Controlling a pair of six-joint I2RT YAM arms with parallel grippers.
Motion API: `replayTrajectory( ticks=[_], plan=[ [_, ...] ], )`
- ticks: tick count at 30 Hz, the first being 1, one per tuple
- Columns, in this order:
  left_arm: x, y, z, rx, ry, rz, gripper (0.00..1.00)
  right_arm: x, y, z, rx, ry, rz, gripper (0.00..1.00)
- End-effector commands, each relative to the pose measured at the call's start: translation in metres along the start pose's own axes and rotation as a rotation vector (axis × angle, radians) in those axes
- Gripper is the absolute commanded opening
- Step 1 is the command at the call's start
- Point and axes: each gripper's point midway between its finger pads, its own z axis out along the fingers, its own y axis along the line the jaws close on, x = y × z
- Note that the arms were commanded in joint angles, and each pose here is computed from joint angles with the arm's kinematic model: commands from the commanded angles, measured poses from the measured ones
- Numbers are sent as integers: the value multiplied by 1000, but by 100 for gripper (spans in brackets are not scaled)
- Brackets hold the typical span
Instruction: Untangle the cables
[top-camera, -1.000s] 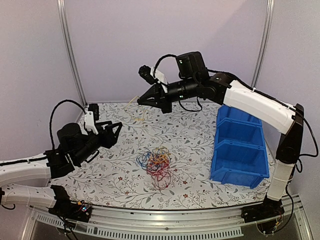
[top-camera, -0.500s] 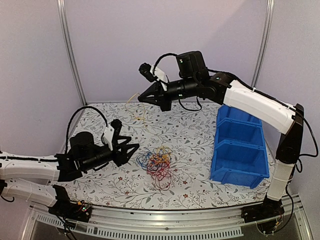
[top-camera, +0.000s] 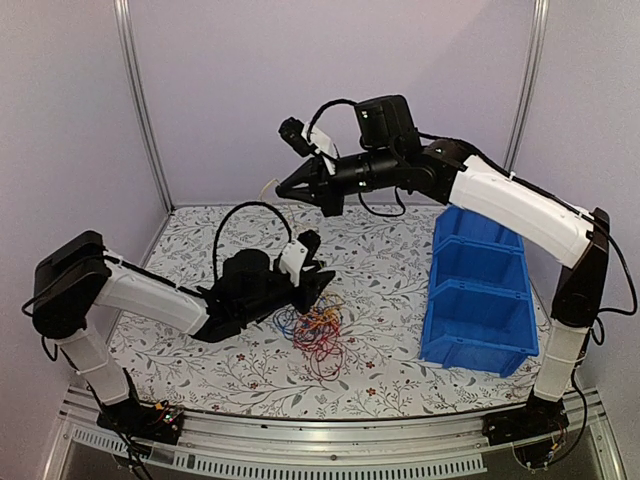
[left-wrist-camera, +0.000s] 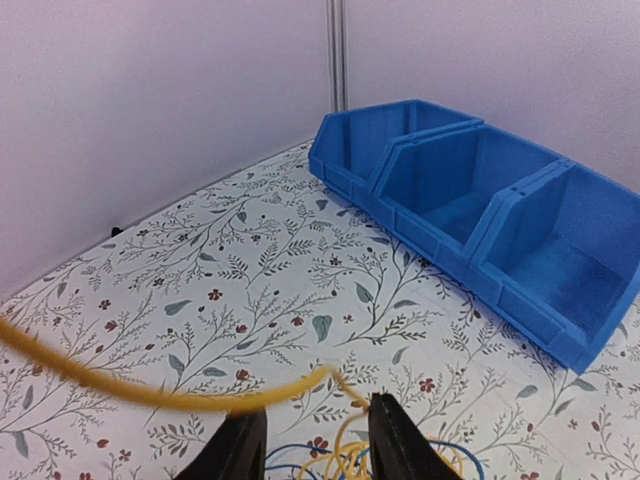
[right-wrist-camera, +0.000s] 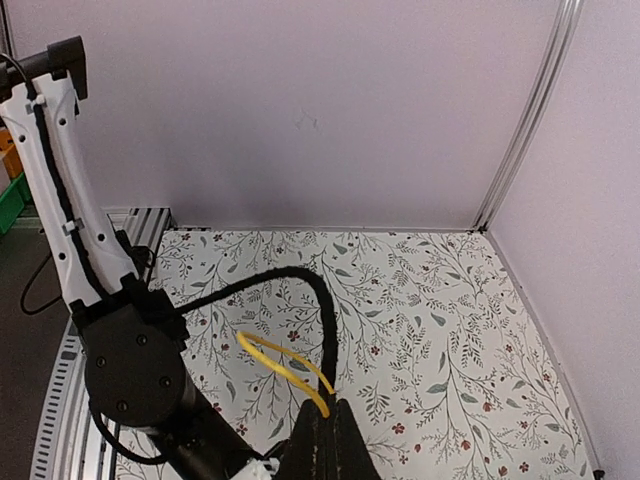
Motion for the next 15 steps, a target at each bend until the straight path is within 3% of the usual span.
replayTrajectory(
  ticks=[1,7,11,15],
  plan=[
    [-16,-1,38,-41,-93,26,28,-58,-1,-34,40,-90,-81,0],
    [18,9,79,-16,0,-29,12,-123,-21,-99,229,-183,-267,0],
    [42,30,81,-44,46,-117,1,-174,-40,-160,383,-274,-336,0],
    [58,47,74,-57,66,-188,0,-227,-46,-228,559,-388,-435,0]
  ],
)
